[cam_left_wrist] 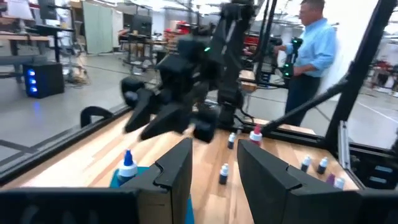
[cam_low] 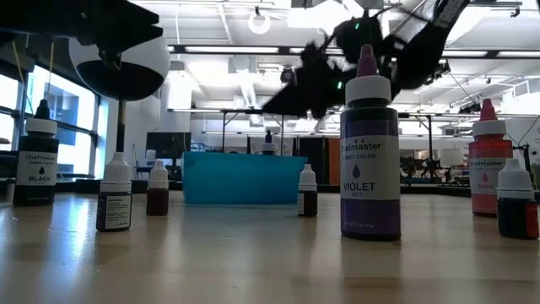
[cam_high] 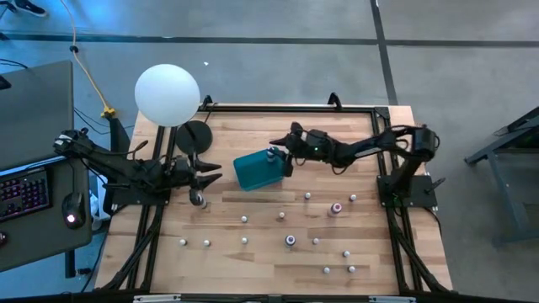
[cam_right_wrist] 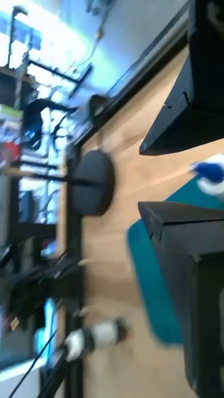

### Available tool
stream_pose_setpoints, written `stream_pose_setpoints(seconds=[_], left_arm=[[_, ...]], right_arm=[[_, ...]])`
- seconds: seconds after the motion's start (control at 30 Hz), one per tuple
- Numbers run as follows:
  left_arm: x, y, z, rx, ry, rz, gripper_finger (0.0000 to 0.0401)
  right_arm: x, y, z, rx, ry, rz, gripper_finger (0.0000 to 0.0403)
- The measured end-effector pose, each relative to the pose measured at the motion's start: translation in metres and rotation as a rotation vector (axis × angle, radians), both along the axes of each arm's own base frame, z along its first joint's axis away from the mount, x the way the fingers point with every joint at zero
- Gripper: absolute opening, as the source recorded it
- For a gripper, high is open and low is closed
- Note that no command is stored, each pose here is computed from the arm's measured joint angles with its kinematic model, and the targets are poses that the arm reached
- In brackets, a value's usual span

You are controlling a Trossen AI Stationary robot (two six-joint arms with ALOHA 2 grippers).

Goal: Pick & Place food coloring
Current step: Put the big black food coloring bottle into the blue bin

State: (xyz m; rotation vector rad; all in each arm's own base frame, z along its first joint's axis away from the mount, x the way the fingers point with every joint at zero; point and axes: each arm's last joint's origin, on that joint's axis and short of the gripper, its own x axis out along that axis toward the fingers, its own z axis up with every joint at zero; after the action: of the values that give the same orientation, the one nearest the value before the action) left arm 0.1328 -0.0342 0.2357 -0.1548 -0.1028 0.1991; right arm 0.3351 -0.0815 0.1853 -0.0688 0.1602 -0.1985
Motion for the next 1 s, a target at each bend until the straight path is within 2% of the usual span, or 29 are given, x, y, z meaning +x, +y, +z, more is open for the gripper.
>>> stream_pose_setpoints(seconds=[0.13, 0.27, 0.43, 0.53, 0.77, 0.87, 1.0], left_arm=[[0.001, -0.001, 0.018, 0.008, 0.087, -0.036, 0.0127], [0.001, -0.003, 0.032, -0.014, 0.362, -0.098, 0.0127], [0.002, -0.007, 0.044, -0.202, 0.636, -0.106, 0.0127], [0.005, -0.01, 0.042, -0.34, 0.791, -0.076, 0.0127], [0.013, -0.018, 0.026, -0.545, 1.116, 0.02, 0.0127], [0.02, -0.022, 0.017, -0.567, 1.207, 0.022, 0.0127], [0.027, -0.025, 0.005, -0.543, 1.312, 0.069, 0.0127]], right_arm=[[-0.012, 0.009, 0.033, -0.002, -0.051, 0.08, 0.0123], [-0.024, 0.02, 0.053, 0.008, -0.031, 0.125, 0.0124], [-0.033, 0.03, 0.058, 0.026, 0.044, 0.15, 0.0124], [-0.034, 0.035, 0.053, 0.037, 0.094, 0.162, 0.0124], [-0.035, 0.039, 0.048, 0.045, 0.146, 0.174, 0.0124], [-0.035, 0.038, 0.048, 0.047, 0.153, 0.173, 0.0124], [-0.035, 0.039, 0.048, 0.048, 0.155, 0.173, 0.0124]])
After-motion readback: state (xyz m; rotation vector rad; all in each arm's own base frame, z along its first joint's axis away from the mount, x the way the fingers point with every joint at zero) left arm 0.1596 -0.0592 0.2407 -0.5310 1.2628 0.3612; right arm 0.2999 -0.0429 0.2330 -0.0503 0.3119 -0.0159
